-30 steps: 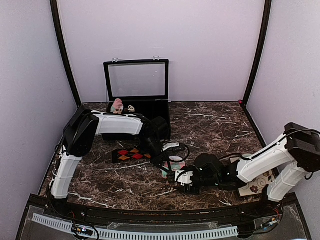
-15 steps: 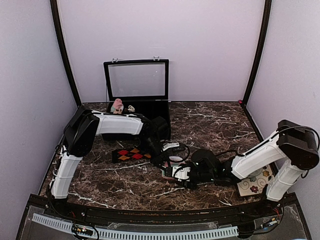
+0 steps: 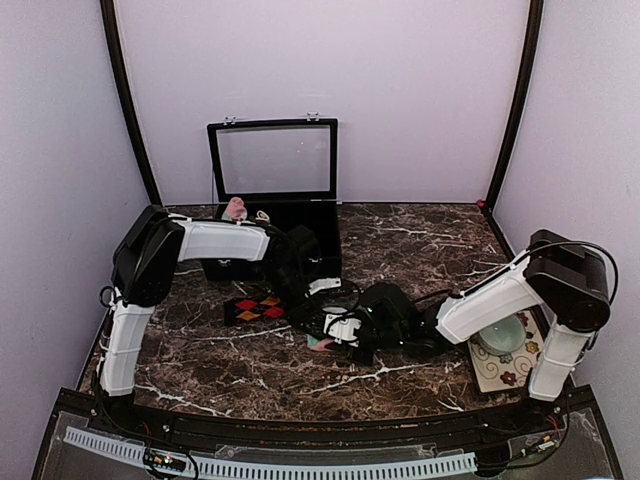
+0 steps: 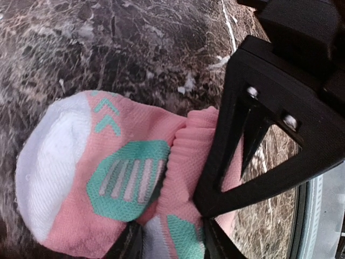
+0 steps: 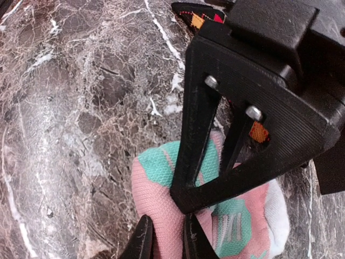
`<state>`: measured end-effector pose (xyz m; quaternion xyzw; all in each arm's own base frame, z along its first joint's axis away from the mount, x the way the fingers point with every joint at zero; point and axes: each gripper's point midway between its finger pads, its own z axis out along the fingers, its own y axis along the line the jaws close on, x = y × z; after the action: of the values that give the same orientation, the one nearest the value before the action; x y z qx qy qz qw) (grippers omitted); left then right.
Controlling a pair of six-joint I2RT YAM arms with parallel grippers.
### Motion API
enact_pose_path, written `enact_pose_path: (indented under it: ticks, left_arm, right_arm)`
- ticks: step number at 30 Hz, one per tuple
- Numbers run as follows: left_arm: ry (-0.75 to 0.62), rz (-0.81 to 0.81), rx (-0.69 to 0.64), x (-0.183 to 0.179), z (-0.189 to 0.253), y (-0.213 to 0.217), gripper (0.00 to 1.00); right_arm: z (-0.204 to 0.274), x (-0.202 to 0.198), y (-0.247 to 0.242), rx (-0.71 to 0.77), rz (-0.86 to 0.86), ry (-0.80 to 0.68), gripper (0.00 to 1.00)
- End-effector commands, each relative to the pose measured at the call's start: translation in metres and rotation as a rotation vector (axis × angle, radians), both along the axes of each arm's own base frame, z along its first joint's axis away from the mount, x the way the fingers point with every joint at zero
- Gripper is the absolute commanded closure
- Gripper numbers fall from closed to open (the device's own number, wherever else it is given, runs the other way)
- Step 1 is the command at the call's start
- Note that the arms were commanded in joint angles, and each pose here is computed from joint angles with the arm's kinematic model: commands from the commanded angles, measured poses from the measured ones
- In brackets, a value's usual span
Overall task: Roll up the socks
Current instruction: Roll the sock at the center of the board.
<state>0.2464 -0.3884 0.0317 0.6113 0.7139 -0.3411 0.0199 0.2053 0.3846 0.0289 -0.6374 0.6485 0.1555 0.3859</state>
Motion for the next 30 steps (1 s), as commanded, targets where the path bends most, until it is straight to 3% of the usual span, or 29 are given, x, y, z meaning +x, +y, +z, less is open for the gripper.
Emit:
enact_pose_path:
  ticks: [1,2,3,4,13,23,30]
  left_arm:
    - [-0.047,-0.03,0.157,-0.01,-0.016,0.044,0.58]
    - [-0.054,-0.031,0.155,-0.011,-0.013,0.047,0.41]
    - [-0.062,-0.036,0.154,-0.013,-0.009,0.05,0.06]
    - [-0.075,-0.034,0.154,-0.012,-0.006,0.052,0.02]
    - [-0.276,0.004,0.051,0.0,0.03,0.065,0.01]
    - [-0.296,-0.079,-0.205,-0.034,0.067,0.054,0.11]
    - [-0.375,-0.215,-0.217,-0.059,0.057,0.04,0.15]
  right_arm:
    - [-0.075,-0.027,-0.048,-0.246,-0.059,0.266,0.92]
    - [-0.079,-0.029,-0.049,-0.253,-0.061,0.298,0.93]
    - [-0.081,-0.031,-0.049,-0.256,-0.061,0.327,0.94]
    - [-0.082,-0.032,-0.049,-0.253,-0.065,0.357,0.94]
    - [-0.082,-0.045,-0.045,-0.161,-0.12,0.596,0.98]
    - [-0.094,-0.051,-0.044,-0.139,-0.224,0.878,0.99]
    - [-0.113,-0.045,-0.054,-0.151,-0.358,1.023,1.0]
